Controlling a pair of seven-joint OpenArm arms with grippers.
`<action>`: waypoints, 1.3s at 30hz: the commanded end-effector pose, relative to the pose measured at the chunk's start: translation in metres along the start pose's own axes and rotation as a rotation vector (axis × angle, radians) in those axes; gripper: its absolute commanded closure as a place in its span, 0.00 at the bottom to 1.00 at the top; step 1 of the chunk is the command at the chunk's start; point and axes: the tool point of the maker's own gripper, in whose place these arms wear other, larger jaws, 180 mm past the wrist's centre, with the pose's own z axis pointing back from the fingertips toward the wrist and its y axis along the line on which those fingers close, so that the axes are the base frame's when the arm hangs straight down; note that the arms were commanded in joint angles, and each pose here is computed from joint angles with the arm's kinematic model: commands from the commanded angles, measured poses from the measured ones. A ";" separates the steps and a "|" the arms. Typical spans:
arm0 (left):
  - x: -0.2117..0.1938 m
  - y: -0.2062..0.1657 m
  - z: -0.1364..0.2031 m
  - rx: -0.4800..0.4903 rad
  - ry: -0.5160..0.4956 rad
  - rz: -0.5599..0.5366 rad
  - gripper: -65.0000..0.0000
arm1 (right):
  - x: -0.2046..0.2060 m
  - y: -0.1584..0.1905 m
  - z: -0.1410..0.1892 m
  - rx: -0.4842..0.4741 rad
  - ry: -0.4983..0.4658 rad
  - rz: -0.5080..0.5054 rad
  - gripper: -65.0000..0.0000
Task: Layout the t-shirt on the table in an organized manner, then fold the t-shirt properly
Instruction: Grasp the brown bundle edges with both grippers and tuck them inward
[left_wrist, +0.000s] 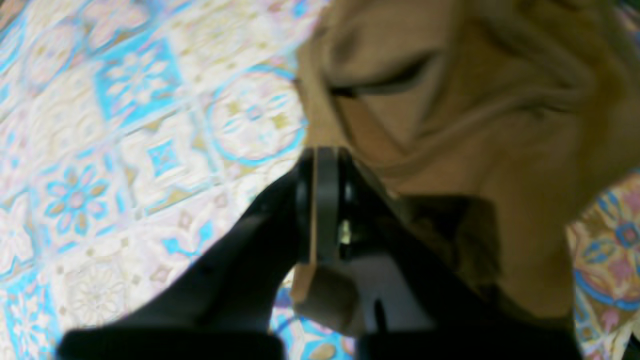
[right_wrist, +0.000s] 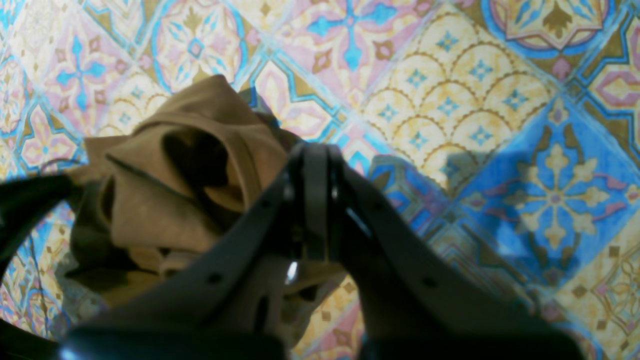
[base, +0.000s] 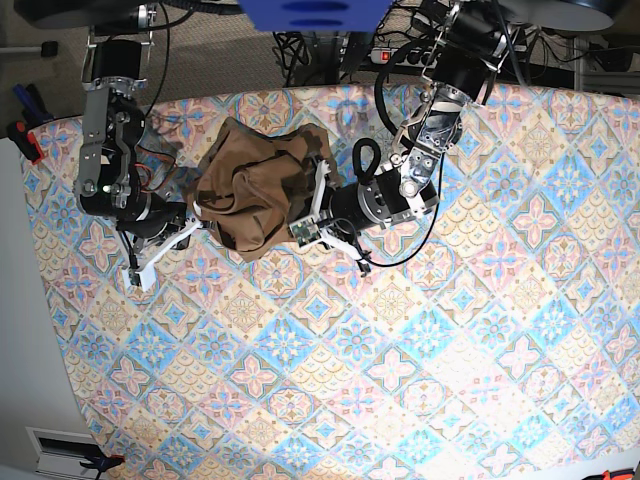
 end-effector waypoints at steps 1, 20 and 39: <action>0.030 -0.014 -0.006 -0.036 -0.087 -0.014 1.00 | 0.011 -0.001 0.002 0.000 -0.032 0.004 1.00; 0.041 -0.066 -0.019 -0.158 -0.106 -0.041 0.96 | 0.006 -0.004 -0.003 -0.004 -0.009 -0.004 1.00; 0.026 -0.047 -0.044 -0.165 -0.029 -0.028 1.00 | 0.005 -0.003 -0.003 -0.002 -0.007 -0.004 1.00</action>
